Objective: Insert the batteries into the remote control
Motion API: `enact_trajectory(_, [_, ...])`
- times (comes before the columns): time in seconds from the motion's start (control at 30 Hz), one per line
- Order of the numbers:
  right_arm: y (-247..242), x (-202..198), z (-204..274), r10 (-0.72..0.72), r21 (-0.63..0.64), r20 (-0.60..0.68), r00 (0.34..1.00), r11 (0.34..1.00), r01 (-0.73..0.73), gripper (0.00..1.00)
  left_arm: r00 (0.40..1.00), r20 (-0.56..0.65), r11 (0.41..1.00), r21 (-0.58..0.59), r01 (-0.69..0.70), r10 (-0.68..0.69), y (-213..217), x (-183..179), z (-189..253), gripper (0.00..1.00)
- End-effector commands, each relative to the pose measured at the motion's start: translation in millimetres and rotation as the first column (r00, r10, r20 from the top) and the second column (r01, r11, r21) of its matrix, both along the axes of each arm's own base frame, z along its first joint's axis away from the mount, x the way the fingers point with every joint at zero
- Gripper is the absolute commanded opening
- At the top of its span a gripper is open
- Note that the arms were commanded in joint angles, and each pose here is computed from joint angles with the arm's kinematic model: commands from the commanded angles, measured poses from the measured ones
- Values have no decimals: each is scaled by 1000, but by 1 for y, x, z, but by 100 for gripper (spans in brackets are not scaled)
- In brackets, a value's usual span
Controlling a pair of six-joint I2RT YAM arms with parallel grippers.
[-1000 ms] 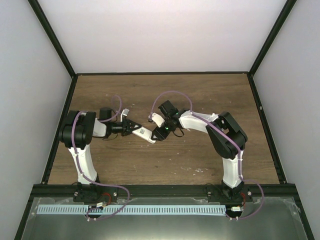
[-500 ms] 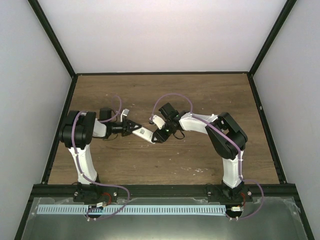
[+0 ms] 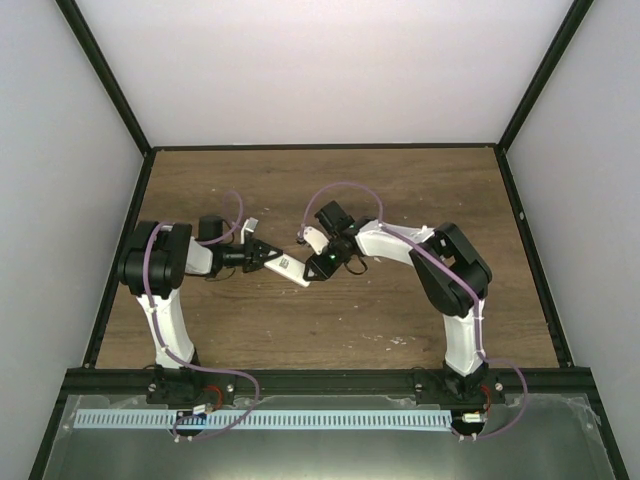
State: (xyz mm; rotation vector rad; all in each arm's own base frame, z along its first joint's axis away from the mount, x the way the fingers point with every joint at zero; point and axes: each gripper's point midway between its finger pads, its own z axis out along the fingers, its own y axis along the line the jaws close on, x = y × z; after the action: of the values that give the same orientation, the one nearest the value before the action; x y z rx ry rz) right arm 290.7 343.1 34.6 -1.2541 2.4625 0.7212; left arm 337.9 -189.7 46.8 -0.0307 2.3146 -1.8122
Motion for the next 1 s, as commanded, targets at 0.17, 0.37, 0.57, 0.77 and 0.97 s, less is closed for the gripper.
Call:
enact_trajectory(0.17, [11, -2, -19, 29, -23, -30, 999, 999, -29, 34, 1000, 25, 1000, 12, -3, 3, -1, 0, -6, 0])
enact_trajectory(0.37, [19, 13, -12, 55, 6, 5, 998, 998, -55, 35, 999, 28, 1000, 0, 24, -24, -9, -3, -4, 0])
enact_trajectory(0.57, [22, 15, 19, 63, 69, 72, 995, 995, -68, 51, 999, 32, 999, -7, 35, -35, -12, -3, -1, 0])
enact_trajectory(0.77, [11, 30, 57, 26, 108, 147, 989, 993, -42, 62, 998, 45, 998, -21, 54, -53, -18, 0, 8, 0])
enact_trajectory(0.97, [-11, 58, 118, -30, 210, 217, 976, 978, -17, 68, 994, 63, 994, -55, 95, -91, -28, 7, 28, 0])
